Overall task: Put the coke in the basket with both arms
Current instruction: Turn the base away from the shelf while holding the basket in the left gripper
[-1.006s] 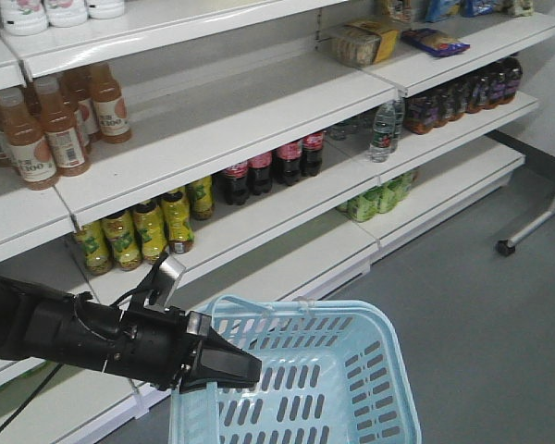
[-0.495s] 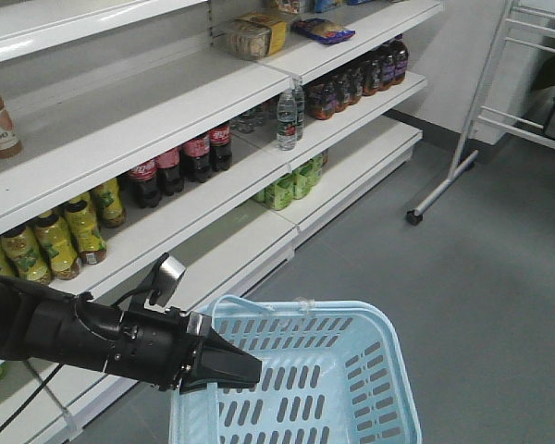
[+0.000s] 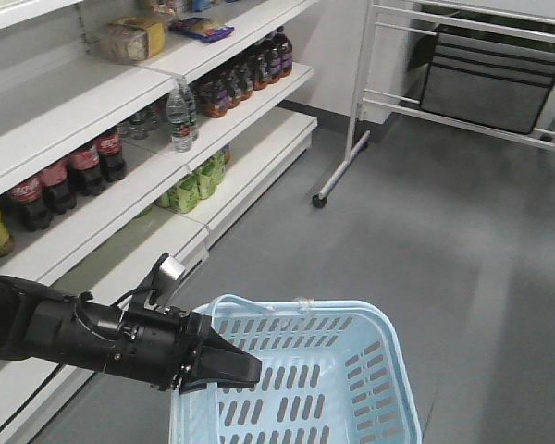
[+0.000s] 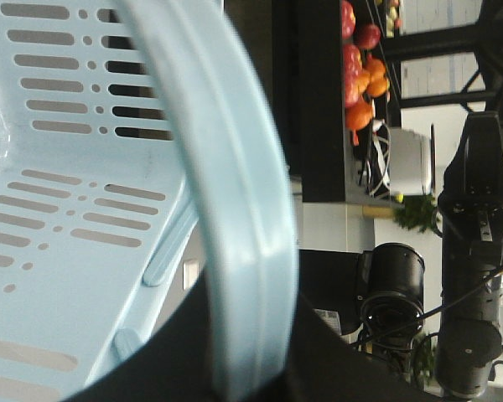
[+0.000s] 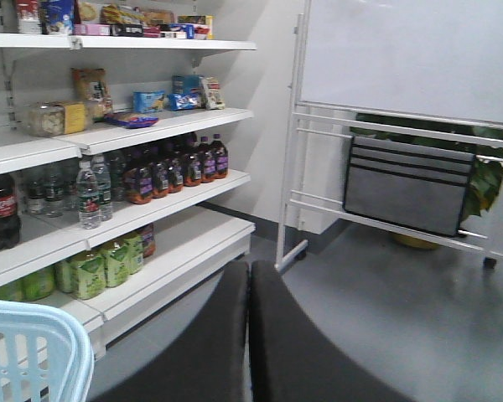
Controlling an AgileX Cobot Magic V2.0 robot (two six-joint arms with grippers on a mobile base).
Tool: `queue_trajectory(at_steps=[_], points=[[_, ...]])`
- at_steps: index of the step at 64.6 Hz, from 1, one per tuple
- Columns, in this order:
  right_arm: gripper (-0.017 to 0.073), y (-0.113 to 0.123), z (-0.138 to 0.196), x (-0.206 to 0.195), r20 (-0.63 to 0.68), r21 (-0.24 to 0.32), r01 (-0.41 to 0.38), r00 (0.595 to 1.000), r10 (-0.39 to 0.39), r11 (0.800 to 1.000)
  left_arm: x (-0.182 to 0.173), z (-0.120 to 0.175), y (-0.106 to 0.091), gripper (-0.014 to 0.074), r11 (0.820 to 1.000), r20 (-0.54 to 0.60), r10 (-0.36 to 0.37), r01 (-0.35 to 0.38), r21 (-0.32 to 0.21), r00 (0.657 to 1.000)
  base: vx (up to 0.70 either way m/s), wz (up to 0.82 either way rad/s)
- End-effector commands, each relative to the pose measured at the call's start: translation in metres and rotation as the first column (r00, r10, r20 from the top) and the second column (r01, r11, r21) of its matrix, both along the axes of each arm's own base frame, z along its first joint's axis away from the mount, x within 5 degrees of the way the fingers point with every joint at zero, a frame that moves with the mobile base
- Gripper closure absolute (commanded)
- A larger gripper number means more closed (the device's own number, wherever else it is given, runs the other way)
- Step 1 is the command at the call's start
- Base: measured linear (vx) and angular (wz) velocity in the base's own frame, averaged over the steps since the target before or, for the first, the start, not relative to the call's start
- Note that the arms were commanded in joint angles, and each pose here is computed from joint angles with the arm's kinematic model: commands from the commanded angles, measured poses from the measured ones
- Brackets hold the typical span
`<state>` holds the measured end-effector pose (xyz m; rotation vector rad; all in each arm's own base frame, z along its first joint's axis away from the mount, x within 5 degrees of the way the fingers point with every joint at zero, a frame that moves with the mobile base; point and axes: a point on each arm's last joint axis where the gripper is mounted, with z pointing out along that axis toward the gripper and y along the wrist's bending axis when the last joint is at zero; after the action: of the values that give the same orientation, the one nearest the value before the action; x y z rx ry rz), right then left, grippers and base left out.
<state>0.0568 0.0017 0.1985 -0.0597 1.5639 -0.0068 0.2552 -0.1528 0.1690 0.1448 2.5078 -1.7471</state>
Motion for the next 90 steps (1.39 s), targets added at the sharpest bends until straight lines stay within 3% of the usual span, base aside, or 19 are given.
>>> queue_trajectory(at_steps=[1,90], points=[[0.0568,0.0001,0.0037,-0.0012,0.079,-0.009,0.002,0.997,-0.002,1.000,-0.0005,0.0277,-0.0038,0.0601,0.991,0.049,-0.006,0.012,-0.130,0.999,-0.02,-0.42],[0.0568,0.0001,0.0037,-0.0012,0.079,-0.009,0.002,0.997,-0.002,1.000,-0.0005,0.0277,-0.0038,0.0601,0.991,0.049,-0.006,0.012,-0.130,0.999,0.01,-0.34]])
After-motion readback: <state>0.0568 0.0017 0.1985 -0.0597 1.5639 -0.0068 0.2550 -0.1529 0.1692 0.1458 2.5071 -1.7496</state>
